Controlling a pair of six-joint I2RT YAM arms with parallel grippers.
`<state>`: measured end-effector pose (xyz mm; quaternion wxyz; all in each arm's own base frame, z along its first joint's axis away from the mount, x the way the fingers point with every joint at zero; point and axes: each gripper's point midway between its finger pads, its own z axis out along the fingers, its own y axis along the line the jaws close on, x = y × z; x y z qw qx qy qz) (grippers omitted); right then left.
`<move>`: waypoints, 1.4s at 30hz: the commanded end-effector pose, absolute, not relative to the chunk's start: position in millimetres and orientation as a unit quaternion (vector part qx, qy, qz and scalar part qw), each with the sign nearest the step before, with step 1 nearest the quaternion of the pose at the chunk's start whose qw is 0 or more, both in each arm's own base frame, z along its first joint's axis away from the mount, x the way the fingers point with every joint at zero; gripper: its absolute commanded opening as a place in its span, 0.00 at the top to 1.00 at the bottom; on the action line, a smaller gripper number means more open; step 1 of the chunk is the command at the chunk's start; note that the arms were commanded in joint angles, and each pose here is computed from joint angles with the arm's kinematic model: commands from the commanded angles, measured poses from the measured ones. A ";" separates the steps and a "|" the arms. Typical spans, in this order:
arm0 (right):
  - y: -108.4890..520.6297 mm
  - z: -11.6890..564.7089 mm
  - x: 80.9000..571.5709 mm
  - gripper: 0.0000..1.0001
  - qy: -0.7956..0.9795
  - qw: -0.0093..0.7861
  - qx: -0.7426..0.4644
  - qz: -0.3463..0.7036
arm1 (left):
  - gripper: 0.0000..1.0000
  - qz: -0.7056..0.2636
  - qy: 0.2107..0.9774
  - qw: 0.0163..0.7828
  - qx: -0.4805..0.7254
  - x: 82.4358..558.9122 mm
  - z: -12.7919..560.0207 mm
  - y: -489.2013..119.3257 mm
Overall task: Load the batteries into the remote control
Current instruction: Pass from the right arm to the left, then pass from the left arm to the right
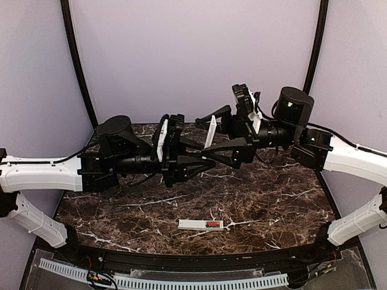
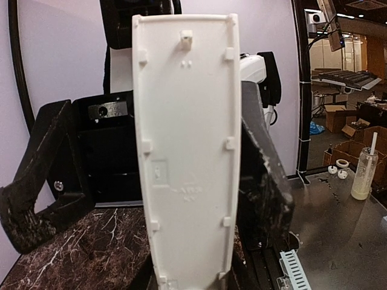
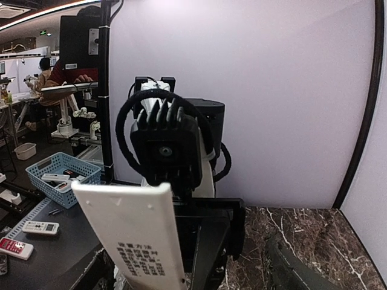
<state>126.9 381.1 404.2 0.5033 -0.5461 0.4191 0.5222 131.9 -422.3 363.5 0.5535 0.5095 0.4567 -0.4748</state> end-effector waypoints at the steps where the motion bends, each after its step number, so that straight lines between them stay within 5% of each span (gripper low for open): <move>1: 387.8 425.5 118.4 0.25 0.386 0.502 -0.550 0.544 | 1.00 -0.473 0.445 0.562 0.512 130.5 370.0 -425.6; 6: 390.5 423.1 115.8 0.42 0.386 0.498 -0.554 0.544 | 1.00 -0.472 0.444 0.570 0.505 133.3 372.4 -425.4; 16: 389.5 412.4 113.7 0.43 0.396 0.483 -0.562 0.542 | 1.00 -0.479 0.432 0.588 0.489 132.1 383.5 -418.8; 21: 388.2 413.8 112.6 0.63 0.397 0.479 -0.563 0.545 | 1.00 -0.480 0.436 0.588 0.484 134.0 384.7 -420.1; 34: 387.6 414.9 112.2 0.87 0.402 0.475 -0.560 0.547 | 1.00 -0.481 0.441 0.579 0.489 134.3 380.9 -423.4; 42: 389.0 410.3 125.5 0.90 0.440 0.483 -0.542 0.528 | 0.72 -0.466 0.460 0.582 0.482 142.3 371.6 -423.8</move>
